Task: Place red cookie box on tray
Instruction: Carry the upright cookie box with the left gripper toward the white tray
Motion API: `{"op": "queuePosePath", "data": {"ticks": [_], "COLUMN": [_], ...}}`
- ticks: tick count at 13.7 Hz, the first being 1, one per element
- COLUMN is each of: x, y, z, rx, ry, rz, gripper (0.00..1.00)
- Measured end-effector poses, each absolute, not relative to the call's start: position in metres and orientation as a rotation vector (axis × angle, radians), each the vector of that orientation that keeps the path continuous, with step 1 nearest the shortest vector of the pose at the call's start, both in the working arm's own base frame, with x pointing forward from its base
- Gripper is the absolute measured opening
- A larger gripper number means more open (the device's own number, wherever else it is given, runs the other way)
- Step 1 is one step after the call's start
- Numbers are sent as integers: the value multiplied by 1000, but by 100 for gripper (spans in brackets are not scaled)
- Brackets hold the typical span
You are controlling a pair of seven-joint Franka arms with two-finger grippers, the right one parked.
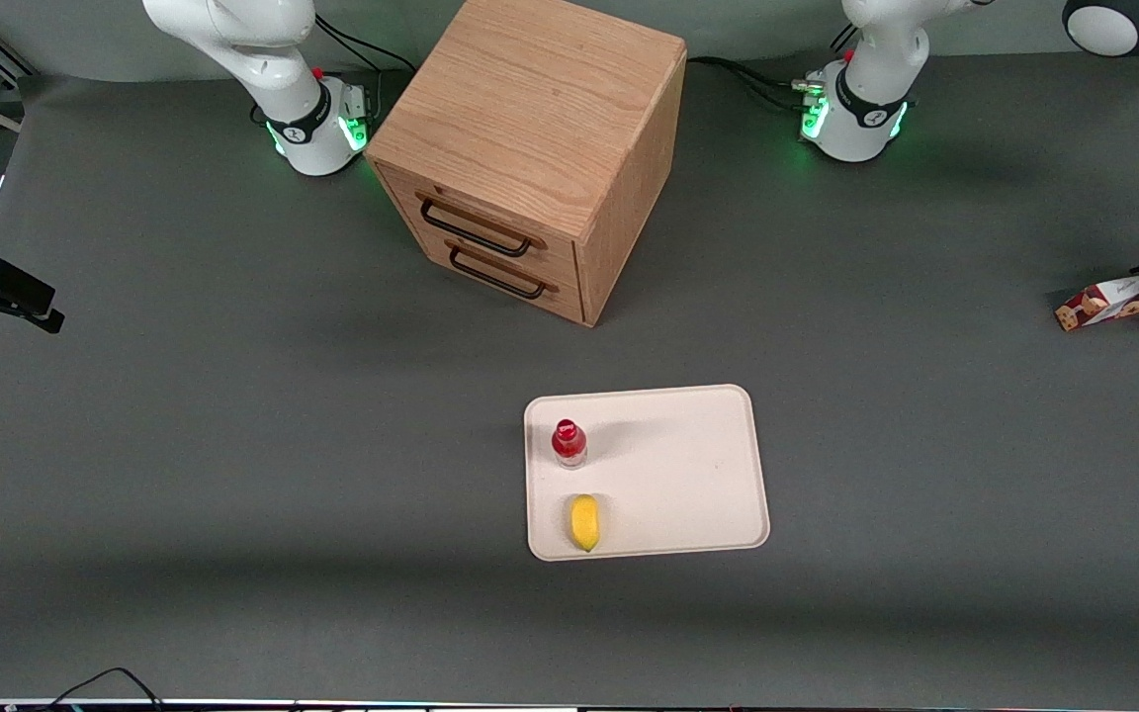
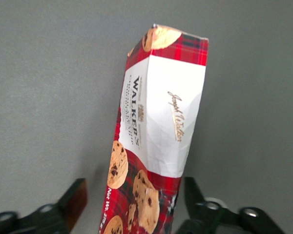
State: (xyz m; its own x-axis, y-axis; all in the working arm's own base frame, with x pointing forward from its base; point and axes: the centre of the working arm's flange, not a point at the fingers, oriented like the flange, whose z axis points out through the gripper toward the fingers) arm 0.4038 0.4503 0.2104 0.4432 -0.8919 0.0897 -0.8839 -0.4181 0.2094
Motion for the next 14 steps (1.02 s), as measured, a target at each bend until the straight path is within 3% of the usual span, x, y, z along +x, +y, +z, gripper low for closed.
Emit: {"op": "queuePosePath", "data": {"ticks": [6,9,14], "x": [408,436,508], "y": [449,447,420], "z": [208,233,347], "rx": [2497,2481,2488], "ry": [-1515,-1499,-1289], "rz": [-39,-24,-173], "gripper": [11,7,7]}}
